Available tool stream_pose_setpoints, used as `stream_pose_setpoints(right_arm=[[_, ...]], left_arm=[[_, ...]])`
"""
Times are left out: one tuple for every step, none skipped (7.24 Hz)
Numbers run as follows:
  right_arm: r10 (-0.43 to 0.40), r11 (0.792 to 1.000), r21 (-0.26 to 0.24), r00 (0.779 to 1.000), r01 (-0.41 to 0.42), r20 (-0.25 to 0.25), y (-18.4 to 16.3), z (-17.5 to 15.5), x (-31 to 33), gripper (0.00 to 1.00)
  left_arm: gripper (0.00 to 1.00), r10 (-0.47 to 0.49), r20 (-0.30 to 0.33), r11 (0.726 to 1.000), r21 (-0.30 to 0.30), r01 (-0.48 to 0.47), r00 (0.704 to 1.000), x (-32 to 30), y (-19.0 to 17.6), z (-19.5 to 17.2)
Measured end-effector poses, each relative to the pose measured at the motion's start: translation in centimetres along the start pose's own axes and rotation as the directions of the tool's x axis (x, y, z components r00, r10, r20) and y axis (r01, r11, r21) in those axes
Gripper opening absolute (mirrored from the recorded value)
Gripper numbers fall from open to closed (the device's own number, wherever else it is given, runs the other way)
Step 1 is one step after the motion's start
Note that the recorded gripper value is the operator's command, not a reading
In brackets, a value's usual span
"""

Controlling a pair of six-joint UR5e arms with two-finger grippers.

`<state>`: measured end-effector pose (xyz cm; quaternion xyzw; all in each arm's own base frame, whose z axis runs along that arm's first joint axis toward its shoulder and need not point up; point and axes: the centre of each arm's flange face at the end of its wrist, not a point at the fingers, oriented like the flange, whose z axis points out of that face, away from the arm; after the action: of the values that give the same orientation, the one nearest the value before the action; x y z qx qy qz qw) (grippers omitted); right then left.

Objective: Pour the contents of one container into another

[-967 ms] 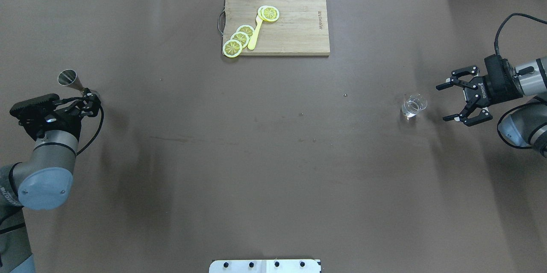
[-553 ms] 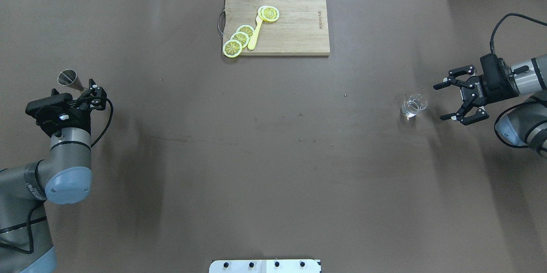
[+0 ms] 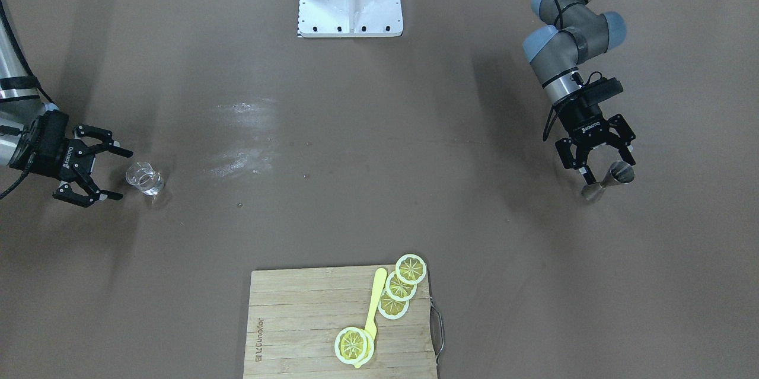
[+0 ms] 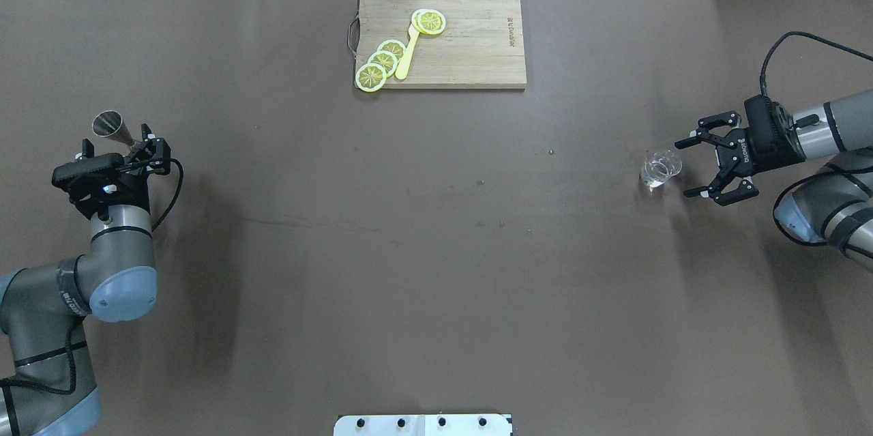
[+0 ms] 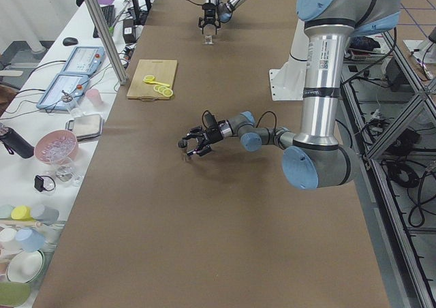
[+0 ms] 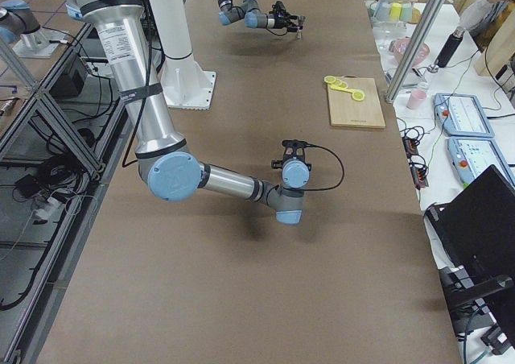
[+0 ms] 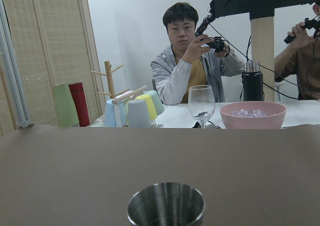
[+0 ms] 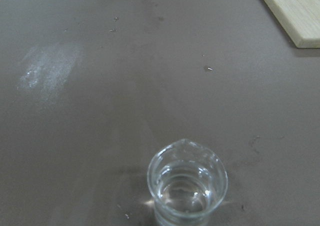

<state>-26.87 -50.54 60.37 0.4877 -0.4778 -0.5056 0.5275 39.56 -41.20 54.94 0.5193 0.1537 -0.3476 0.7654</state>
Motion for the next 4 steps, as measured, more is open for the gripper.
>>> stream_pose_setpoints(right_arm=[[-0.001, 1.0, 0.0, 1.0, 0.001, -0.005, -0.1, 0.5, -0.1, 0.97], [-0.002, 1.0, -0.001, 1.0, 0.002, -0.008, -0.3, 1.1, -0.2, 0.97], [-0.004, 1.0, -0.001, 1.0, 0.004, -0.011, -0.5, 1.6, -0.2, 0.97], [-0.006, 1.0, -0.001, 1.0, 0.006, -0.013, -0.7, 2.1, -0.1, 0.97]], left_arm=[[0.97, -0.012, 0.008, 1.0, 0.002, 0.012, 1.0, -0.4, 0.5, 0.3], [0.97, -0.012, 0.015, 1.0, 0.006, 0.012, 1.0, -0.7, 1.1, 0.6], [0.97, -0.008, 0.02, 1.0, 0.01, 0.007, 1.0, -1.0, 1.4, 0.9], [0.97, -0.004, 0.025, 1.0, 0.014, 0.004, 1.0, -1.2, 1.5, 1.1]])
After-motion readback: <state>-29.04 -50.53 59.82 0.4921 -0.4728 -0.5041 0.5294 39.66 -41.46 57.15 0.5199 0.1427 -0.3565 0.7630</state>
